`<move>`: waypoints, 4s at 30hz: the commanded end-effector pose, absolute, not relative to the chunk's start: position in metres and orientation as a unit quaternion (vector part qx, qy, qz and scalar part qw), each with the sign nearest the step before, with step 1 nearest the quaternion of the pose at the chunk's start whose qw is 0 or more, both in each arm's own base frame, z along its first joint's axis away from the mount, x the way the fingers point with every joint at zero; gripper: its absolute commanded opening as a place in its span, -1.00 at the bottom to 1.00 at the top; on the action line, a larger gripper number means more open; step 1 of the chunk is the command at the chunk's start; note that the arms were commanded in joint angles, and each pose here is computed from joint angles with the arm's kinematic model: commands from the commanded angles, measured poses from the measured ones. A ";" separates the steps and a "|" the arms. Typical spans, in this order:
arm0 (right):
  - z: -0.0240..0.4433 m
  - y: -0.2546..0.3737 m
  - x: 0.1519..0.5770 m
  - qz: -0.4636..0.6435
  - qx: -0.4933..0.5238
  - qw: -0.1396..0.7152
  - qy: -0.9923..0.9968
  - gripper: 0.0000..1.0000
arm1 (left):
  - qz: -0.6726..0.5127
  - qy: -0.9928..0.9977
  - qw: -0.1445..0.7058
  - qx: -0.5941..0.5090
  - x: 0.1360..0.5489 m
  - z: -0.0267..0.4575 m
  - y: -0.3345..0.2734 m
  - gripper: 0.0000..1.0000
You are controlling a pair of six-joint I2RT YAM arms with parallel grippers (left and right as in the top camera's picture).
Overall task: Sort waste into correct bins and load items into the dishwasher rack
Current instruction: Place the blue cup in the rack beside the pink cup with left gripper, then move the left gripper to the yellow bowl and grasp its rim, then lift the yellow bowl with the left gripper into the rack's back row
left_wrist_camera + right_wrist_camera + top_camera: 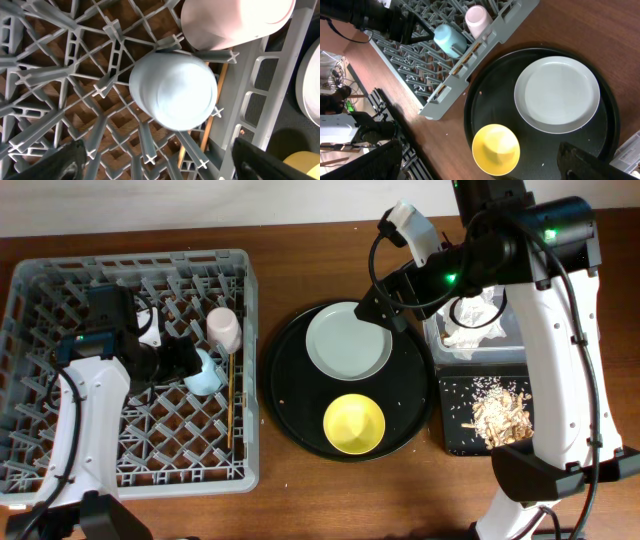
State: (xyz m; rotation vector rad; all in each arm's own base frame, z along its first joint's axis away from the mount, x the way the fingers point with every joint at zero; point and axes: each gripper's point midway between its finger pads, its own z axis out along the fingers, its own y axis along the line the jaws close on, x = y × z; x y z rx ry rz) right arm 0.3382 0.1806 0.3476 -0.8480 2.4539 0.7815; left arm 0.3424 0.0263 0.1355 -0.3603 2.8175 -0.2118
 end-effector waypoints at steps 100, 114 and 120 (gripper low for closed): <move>0.325 -0.045 0.382 0.133 0.041 0.232 0.963 0.97 | -0.038 0.930 0.159 0.330 0.243 0.086 -0.339 -0.99; 0.325 -0.045 0.382 0.133 0.041 0.232 0.963 0.97 | -0.214 0.883 0.370 0.195 0.415 0.323 -0.255 -0.99; 0.325 -0.045 0.382 0.133 0.041 0.232 0.963 0.97 | -0.403 0.829 0.357 0.147 0.473 0.335 -0.189 -0.99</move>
